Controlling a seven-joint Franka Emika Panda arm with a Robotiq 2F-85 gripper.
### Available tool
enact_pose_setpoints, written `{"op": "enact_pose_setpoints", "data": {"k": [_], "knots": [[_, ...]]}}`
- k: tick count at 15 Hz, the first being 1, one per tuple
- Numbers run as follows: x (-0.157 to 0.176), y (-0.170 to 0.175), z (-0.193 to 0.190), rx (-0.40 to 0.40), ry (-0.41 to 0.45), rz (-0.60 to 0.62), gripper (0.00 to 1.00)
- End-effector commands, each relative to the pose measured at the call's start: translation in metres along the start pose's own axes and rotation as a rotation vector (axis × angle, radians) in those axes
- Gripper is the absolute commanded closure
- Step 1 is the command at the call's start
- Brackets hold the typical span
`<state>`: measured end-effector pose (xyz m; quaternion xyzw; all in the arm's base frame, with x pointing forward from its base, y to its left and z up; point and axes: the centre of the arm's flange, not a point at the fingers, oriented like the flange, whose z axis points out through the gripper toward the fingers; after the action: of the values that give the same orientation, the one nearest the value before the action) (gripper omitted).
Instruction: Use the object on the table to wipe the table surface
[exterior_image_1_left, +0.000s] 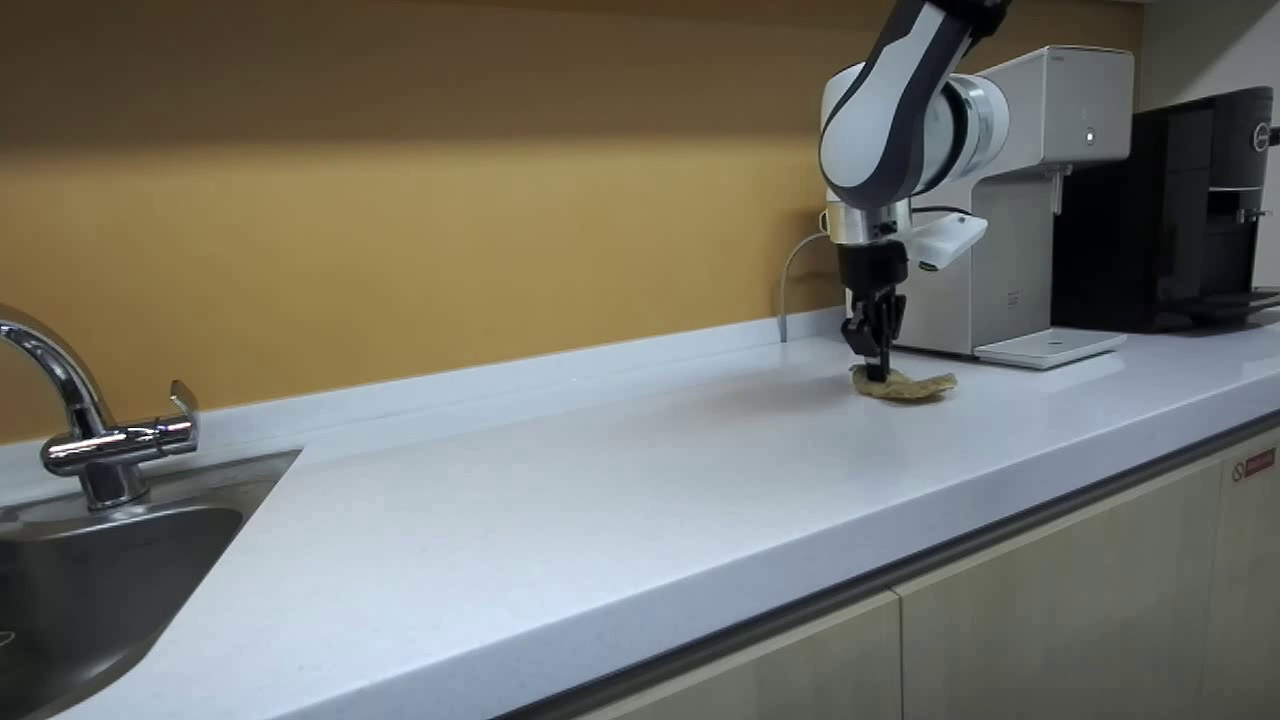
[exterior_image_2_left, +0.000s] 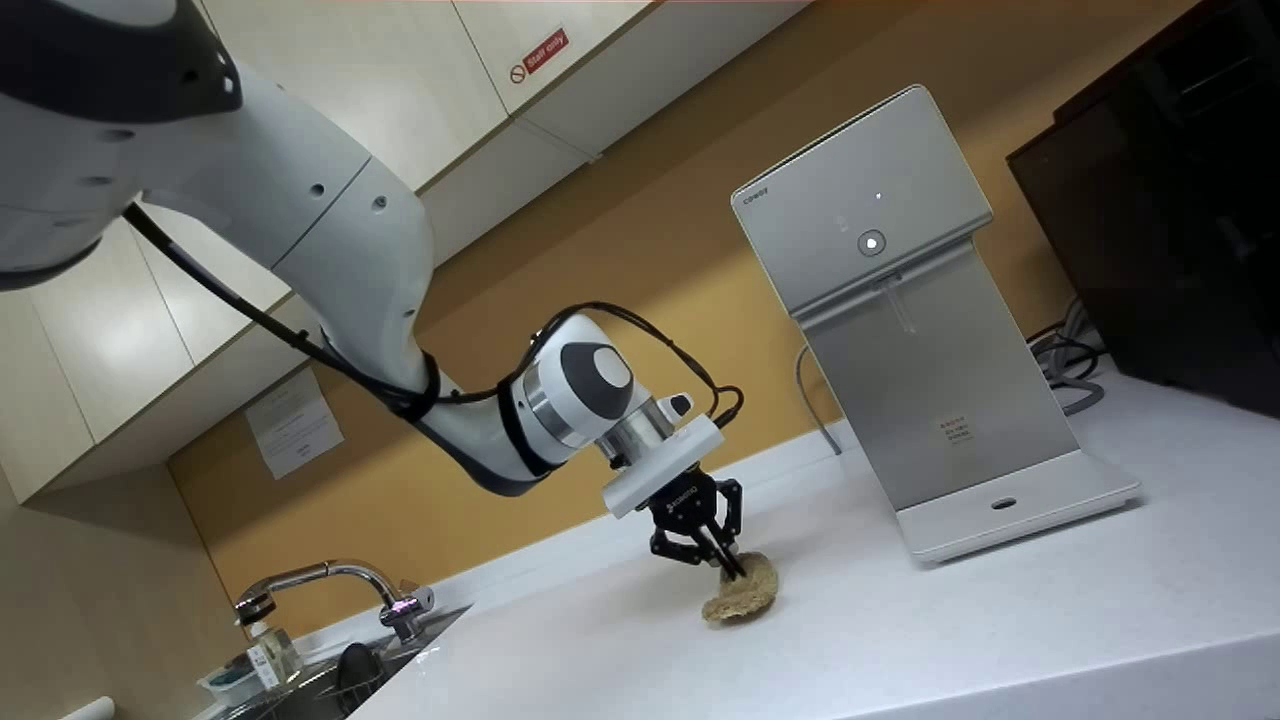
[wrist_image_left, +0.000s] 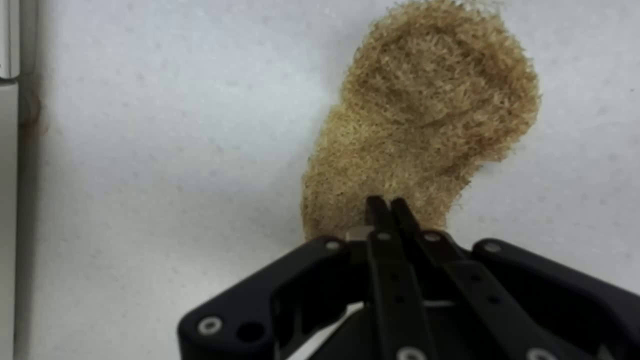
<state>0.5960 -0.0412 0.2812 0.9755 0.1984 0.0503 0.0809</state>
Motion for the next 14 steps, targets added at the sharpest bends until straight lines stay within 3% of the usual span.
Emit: {"op": "enact_pose_setpoints", "data": {"k": [1, 14], "knots": [[-0.019, 0.004, -0.003, -0.017, -0.031, 0.043, 0.99], [-0.122, -0.041, -0.020, 0.020, -0.213, 0.033, 0.99]]}}
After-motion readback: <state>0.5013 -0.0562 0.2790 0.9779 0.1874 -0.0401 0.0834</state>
